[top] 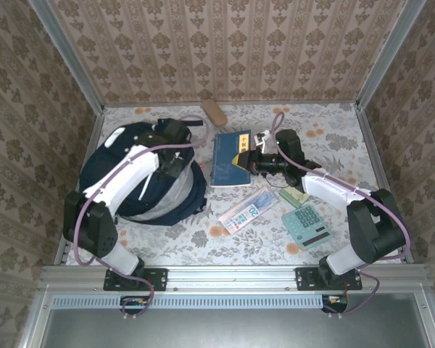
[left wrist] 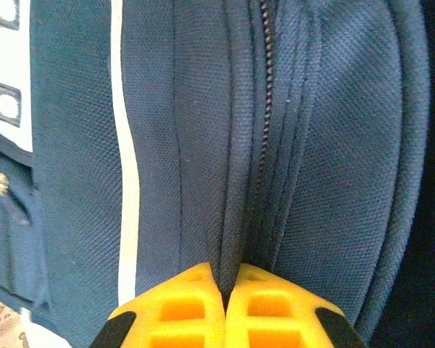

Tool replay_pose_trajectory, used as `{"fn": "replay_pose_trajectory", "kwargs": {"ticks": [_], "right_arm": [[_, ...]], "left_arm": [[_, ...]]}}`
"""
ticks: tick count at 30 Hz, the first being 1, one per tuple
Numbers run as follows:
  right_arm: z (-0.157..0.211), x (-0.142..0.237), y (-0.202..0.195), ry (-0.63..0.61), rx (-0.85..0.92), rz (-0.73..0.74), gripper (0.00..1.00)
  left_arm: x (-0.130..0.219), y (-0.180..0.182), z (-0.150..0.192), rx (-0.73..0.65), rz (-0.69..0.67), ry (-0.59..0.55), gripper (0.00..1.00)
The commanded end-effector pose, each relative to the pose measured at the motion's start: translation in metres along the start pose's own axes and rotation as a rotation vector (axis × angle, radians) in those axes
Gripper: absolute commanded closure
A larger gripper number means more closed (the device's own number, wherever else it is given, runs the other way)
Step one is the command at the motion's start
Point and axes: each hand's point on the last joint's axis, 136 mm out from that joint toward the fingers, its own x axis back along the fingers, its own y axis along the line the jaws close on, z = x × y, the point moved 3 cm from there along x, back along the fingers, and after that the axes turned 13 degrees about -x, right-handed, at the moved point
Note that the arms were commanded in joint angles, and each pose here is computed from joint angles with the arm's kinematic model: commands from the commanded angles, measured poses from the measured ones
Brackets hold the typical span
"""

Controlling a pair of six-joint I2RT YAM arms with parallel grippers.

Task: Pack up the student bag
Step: Open the student bag at the middle-left of the table, then place the book in the student bag.

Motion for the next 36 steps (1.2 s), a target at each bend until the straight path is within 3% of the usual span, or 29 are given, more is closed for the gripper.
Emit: {"fn": "replay_pose_trajectory", "kwargs": {"ticks": [1,9,21,27,33,35,36], "right_arm": [[-0.006,-0.015,0.028,-0.057,0.021,-0.046,1.00],[0.012,-0.071,0.016,-0.142,-0.058,0.033,1.00],[0.042,-0.200,0.035,-0.189,-0.090,-0.066,1.00],[0.048,-0.243,0.029,-0.274,-0.125,-0.072,1.00],[0.046,-0.288,0.021,-0.309,-0.139,-0.065,0.95],[0.046,-0.300,0.024,-0.309,-0.141,-0.069,0.85],[0.047,-0.305,0.026,-0.300,-0.137,-0.066,0.73]], "left_arm": [[0.047,0.019,-0.017,0.034,0.015,-0.126,1.00],[0.072,0.037,-0.024,0.115,0.123,-0.209,1.00],[0.105,0.059,-0.032,0.169,0.240,-0.302,1.00],[0.104,0.057,-0.031,0.179,0.265,-0.310,1.00],[0.107,0.056,-0.031,0.192,0.273,-0.324,1.00],[0.106,0.056,-0.031,0.197,0.277,-0.324,1.00],[0.105,0.056,-0.030,0.197,0.277,-0.322,1.00]]}}
